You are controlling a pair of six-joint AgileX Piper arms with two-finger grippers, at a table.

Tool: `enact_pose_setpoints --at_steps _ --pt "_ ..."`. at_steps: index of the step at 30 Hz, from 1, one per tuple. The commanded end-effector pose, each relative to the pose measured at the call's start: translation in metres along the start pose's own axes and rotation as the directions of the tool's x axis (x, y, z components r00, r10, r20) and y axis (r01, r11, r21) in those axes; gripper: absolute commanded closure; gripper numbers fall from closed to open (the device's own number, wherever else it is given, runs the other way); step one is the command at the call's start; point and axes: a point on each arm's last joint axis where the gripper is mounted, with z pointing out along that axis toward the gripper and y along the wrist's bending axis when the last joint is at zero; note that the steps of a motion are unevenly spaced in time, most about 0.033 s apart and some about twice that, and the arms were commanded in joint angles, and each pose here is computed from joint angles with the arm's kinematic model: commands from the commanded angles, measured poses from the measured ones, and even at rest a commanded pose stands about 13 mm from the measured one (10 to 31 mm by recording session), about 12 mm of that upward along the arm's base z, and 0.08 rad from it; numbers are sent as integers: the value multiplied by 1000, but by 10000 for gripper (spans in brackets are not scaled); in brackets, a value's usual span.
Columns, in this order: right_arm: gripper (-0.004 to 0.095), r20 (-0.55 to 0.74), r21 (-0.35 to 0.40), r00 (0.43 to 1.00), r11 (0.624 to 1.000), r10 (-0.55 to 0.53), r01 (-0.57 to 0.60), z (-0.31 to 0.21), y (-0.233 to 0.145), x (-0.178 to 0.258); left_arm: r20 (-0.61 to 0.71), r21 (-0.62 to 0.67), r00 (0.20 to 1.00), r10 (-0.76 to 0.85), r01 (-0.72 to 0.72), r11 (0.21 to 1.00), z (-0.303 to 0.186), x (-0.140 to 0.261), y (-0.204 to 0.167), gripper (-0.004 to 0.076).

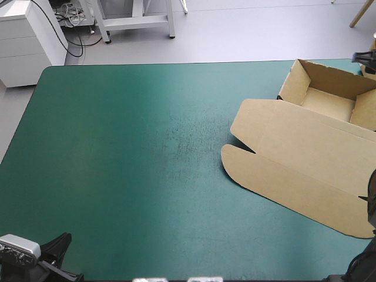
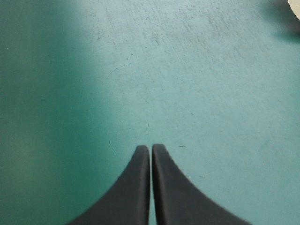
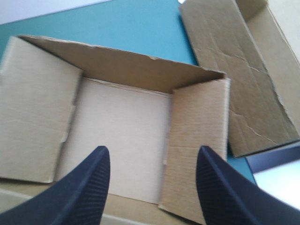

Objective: Fold the box

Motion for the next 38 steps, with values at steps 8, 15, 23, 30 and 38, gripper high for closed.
enact_pose_setpoints --at_steps 8,15,23,30,38 --pt "921 229 -216 938 926 -261 311 -132 104 33 73 8 997 -17 16 1000 -3 -11 0 731" --pt "928 253 -286 912 875 -324 391 -166 114 97 79 8 997 -17 16 1000 -3 -12 0 731" --pt "928 376 -277 886 880 -270 386 -182 88 182 91 23 996 -24 22 999 -3 -13 -2 731" --pt "928 401 -287 884 883 -242 372 -164 72 265 197 75 979 -58 44 996 -6 -23 -6 731" --pt "929 424 -291 879 886 -219 361 -139 65 323 199 71 978 -54 41 997 -5 -23 -5 731"
